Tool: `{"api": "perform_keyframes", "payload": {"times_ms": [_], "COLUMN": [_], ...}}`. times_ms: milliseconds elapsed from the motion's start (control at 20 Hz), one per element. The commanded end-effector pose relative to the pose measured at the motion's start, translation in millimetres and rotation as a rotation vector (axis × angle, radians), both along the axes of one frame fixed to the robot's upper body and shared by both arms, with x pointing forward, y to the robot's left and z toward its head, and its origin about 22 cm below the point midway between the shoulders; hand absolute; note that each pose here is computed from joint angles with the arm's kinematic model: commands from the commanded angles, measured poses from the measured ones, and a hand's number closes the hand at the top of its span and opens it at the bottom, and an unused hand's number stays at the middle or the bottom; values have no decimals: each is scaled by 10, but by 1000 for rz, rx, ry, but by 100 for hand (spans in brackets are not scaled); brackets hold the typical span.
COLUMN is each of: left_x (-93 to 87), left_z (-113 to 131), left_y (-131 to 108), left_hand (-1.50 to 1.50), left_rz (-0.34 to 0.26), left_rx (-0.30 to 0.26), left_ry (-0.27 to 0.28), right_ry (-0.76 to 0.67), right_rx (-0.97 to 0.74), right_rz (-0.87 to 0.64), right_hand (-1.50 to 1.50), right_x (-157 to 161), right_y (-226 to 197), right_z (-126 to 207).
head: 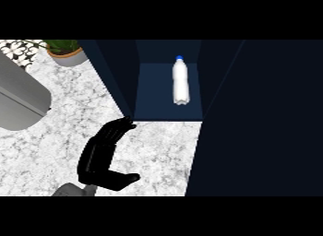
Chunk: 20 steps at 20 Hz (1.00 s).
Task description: Pick up the bottled water, place it into the cabinet and close the cabinet
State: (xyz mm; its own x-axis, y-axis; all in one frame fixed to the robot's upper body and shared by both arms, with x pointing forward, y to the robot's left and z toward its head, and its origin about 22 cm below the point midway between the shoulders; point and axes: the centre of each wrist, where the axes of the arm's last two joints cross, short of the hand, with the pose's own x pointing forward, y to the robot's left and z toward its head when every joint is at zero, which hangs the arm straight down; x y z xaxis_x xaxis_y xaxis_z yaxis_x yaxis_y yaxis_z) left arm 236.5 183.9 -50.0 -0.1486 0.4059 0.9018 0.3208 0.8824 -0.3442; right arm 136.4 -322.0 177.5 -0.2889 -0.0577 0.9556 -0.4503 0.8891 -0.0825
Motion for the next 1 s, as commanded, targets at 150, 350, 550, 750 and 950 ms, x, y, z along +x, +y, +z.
{"api": "perform_keyframes", "payload": {"times_ms": [150,350,550,750,950], "left_x": [-263,-670,-670,-715,-740], "left_z": [125,96,283,372,547], "left_y": [645,857,1171,1346,1517], "left_hand": [-150,-150,-150,-150,-150], "left_rz": [71,105,146,139,119], "left_rx": [36,62,179,188,190], "left_ry": [-28,-35,-54,-63,-76], "right_ry": [-54,-35,11,2,-7], "right_rx": [-51,-6,4,-3,29], "right_rz": [127,170,227,317,361], "right_hand": [150,150,150,150,150], "right_x": [-317,-341,-276,-242,-100], "right_y": [501,652,822,1004,1219], "right_z": [242,283,233,259,289]}}
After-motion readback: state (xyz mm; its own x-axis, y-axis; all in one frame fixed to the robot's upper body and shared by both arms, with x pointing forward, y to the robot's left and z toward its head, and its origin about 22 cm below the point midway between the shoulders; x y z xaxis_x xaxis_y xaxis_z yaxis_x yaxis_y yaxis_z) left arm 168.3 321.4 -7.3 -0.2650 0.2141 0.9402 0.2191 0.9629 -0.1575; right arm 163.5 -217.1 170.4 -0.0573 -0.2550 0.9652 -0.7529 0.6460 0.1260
